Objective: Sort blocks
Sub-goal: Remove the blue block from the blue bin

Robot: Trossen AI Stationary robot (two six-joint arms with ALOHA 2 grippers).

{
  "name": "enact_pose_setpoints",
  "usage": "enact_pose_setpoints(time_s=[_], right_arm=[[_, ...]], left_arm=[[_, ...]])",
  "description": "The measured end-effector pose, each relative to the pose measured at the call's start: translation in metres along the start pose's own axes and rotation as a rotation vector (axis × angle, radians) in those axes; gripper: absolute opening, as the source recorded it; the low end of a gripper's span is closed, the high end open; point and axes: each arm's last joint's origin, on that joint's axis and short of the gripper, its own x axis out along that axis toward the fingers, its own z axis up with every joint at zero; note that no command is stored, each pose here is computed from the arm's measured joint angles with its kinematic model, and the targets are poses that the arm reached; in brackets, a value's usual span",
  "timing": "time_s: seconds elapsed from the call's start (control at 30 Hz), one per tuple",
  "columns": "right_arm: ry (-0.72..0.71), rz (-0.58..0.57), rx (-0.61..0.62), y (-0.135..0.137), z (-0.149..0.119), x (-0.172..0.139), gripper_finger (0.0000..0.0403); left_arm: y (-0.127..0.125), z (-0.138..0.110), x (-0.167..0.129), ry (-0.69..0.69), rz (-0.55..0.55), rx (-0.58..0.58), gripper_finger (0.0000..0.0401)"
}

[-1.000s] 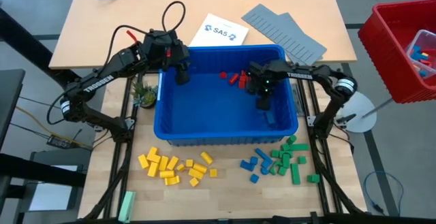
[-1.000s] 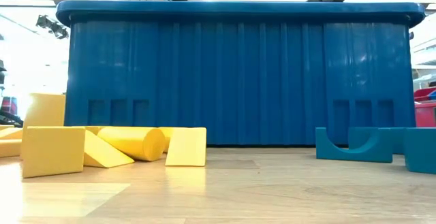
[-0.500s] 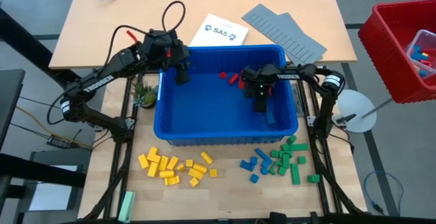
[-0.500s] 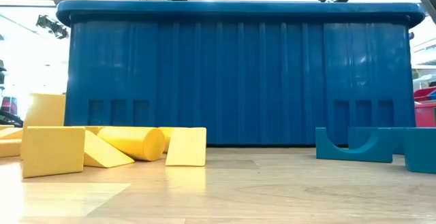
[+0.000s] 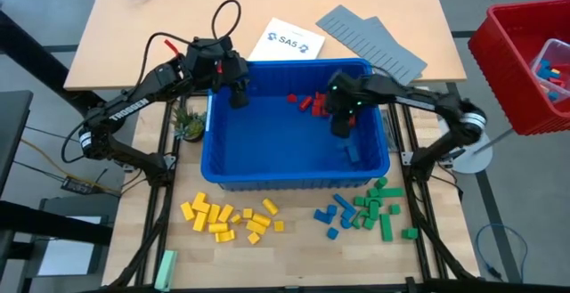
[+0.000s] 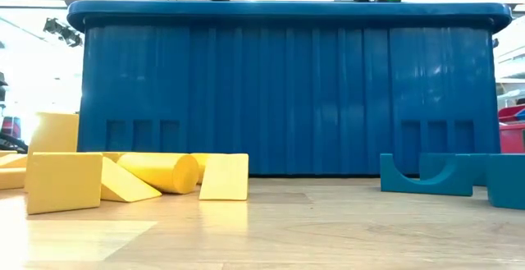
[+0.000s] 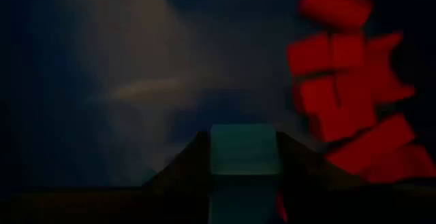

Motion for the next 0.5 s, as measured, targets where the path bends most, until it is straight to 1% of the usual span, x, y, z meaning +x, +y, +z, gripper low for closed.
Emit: enact_pose_setpoints(time_s=[0.07,0.13,0.27,0.4,0.5], right_arm=[[-0.093,0.011,0.037,0.006,0.003,-0.026,0.0116],[-0.188,0.046,0.071,0.015,0.003,-0.052,0.0116],[-0.363,0.185,0.121,0.042,-0.002,-0.102,0.0116],[-0.459,0.324,0.167,0.076,-0.015,-0.138,0.0116],[-0.472,0.424,0.194,0.103,-0.025,-0.155,0.0116]], left_arm=[[0.0,0.0,0.0,-0.003,0.006,0.0,0.0158],[0.0,0.0,0.0,-0.003,0.006,0.001,0.0158],[-0.001,-0.001,0.003,0.014,-0.003,-0.003,0.0158],[-0.001,-0.001,0.003,0.012,-0.003,-0.014,0.0158],[-0.002,-0.003,0.003,0.031,-0.012,-0.079,0.0158]])
